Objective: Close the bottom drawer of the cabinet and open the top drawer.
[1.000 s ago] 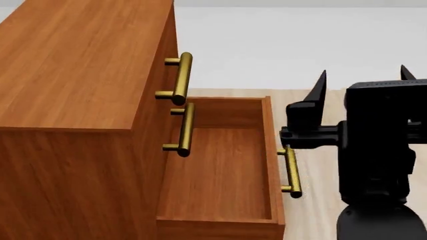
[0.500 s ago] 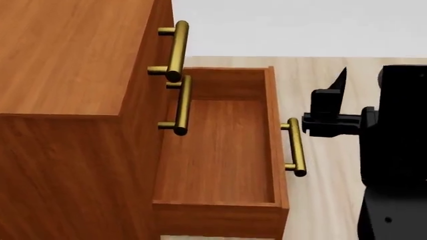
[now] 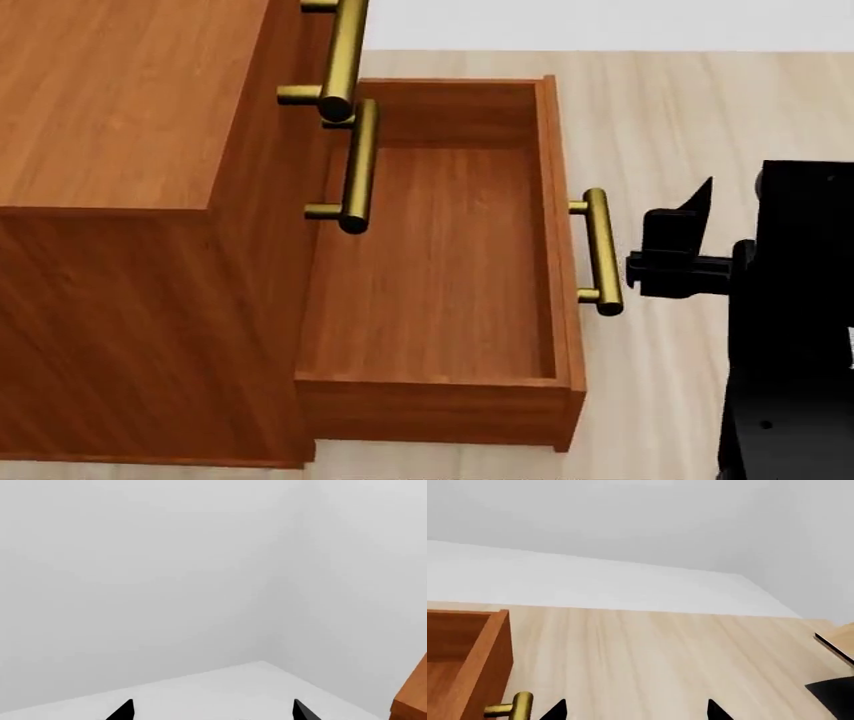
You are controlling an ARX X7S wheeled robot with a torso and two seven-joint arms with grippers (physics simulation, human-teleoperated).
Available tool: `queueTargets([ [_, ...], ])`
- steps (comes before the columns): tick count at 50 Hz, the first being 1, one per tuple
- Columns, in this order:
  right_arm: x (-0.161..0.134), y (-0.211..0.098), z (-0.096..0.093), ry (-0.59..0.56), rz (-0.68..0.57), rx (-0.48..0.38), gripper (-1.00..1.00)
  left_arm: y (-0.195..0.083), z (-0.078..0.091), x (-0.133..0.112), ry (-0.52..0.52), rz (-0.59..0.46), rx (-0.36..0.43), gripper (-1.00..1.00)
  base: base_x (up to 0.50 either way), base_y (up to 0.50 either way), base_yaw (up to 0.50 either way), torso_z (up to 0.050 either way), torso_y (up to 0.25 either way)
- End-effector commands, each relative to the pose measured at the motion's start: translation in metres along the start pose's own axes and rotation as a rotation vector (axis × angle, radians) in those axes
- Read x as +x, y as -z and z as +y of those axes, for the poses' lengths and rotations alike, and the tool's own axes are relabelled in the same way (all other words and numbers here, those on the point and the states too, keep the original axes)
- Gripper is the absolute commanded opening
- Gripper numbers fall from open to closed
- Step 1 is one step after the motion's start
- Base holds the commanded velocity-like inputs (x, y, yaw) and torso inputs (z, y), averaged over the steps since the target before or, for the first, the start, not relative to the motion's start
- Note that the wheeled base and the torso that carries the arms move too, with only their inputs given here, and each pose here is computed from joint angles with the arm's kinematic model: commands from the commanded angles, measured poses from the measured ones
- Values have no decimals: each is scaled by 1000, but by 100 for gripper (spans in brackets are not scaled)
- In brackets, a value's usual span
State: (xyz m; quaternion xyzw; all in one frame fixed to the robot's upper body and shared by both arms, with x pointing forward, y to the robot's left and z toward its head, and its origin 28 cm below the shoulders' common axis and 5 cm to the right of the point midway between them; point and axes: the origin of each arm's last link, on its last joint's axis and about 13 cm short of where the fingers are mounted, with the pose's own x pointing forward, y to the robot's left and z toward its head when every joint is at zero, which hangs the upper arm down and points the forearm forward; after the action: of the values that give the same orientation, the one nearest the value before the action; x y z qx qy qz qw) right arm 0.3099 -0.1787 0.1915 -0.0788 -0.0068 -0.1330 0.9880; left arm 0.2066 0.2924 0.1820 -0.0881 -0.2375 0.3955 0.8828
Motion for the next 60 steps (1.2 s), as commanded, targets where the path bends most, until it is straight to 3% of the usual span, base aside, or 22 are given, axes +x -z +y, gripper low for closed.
queueTargets([
  [1, 10, 17, -2, 43, 64, -59, 100, 1, 0, -1, 4, 5, -8, 100, 0, 0, 0, 0, 0],
  [11, 16, 33, 0, 91, 155, -143, 100, -1, -1, 0, 10, 7, -10, 100, 0, 0, 0, 0, 0],
  [13, 16, 34, 1, 84, 161, -156, 100, -11, -5, 5, 10, 7, -14, 100, 0, 0, 0, 0, 0],
  [30, 20, 50, 17, 31, 188, -298, 100, -11, -5, 4, 12, 8, -19, 100, 0, 0, 0, 0, 0],
  [34, 21, 51, 20, 15, 186, -306, 100, 1, 0, -1, 13, 8, -20, 100, 0, 0, 0, 0, 0],
  [36, 21, 53, 22, 4, 186, -309, 100, -10, -4, 4, 13, 8, -20, 100, 0, 0, 0, 0, 0],
  [45, 18, 50, 32, -64, 169, -316, 100, -11, -5, 4, 13, 9, -24, 100, 0, 0, 0, 0, 0],
  [48, 18, 49, 35, -82, 167, -317, 100, 1, 1, -1, 13, 9, -24, 100, 0, 0, 0, 0, 0],
  [60, 16, 48, 55, -176, 151, -313, 100, -11, -4, 4, 13, 12, -30, 100, 0, 0, 0, 0, 0],
])
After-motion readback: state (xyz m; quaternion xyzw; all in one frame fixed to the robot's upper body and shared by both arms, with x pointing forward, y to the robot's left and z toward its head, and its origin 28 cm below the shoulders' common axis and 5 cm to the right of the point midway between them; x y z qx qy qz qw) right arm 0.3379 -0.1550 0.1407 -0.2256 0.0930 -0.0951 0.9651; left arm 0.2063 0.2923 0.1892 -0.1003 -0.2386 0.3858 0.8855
